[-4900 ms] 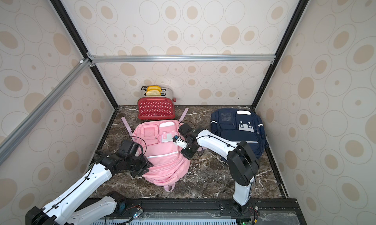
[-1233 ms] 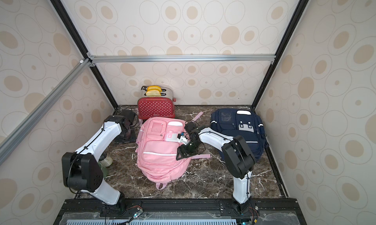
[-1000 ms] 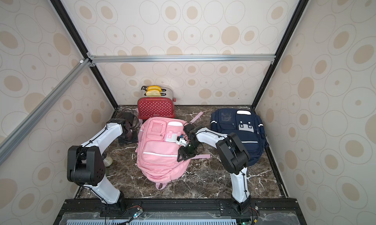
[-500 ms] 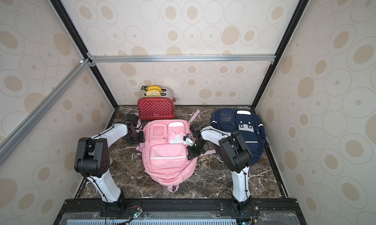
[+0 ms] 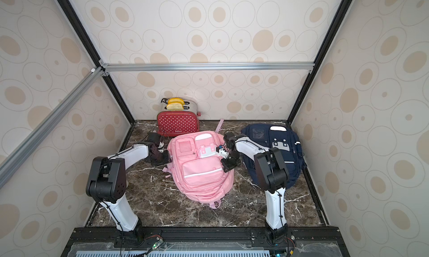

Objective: Zip up the backpack
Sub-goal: Adjust the backpack at the center of the board.

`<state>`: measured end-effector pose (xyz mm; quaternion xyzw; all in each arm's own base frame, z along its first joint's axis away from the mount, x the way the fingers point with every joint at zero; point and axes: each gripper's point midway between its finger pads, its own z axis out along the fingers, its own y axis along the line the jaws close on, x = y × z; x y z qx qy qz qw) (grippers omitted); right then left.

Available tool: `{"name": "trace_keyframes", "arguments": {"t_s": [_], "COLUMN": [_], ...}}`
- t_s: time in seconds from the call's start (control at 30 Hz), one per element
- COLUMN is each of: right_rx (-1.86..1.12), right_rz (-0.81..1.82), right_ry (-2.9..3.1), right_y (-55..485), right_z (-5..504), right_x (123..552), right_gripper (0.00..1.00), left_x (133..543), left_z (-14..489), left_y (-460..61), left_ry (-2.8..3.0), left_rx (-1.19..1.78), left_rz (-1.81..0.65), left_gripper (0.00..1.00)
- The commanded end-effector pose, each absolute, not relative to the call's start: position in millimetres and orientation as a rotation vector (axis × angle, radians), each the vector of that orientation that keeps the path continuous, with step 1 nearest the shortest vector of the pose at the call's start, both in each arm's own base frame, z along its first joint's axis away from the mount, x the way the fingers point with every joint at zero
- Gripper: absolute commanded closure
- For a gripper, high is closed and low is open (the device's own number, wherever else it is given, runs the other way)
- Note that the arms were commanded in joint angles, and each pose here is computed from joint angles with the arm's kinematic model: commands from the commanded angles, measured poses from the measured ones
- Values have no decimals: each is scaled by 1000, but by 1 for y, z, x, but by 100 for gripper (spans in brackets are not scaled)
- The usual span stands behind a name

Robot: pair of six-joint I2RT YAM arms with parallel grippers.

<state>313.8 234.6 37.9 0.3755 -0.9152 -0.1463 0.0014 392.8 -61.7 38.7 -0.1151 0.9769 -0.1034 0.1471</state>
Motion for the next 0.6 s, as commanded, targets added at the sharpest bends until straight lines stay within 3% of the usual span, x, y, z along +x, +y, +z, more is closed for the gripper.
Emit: {"name": "trace_keyframes", "arguments": {"t_s": [0.0,0.13,0.57], "right_rx": [1267,1251,1089], "right_rz": [-307,-345,-358], "right_ry": [-2879,-2873,-2982], "right_y": [218,222,209], "right_z": [26,24,31], "right_x": [324,323,371], "right_gripper": [97,96,91], "left_x": [405,409,377], "left_z": [23,13,110], "left_y": [-69,-80,-85], "left_ry": [2791,2785,2587], "left_rx": [-375,-403,-390], "left_rz": [-340,-412,-505], "left_gripper": [69,100,100]}}
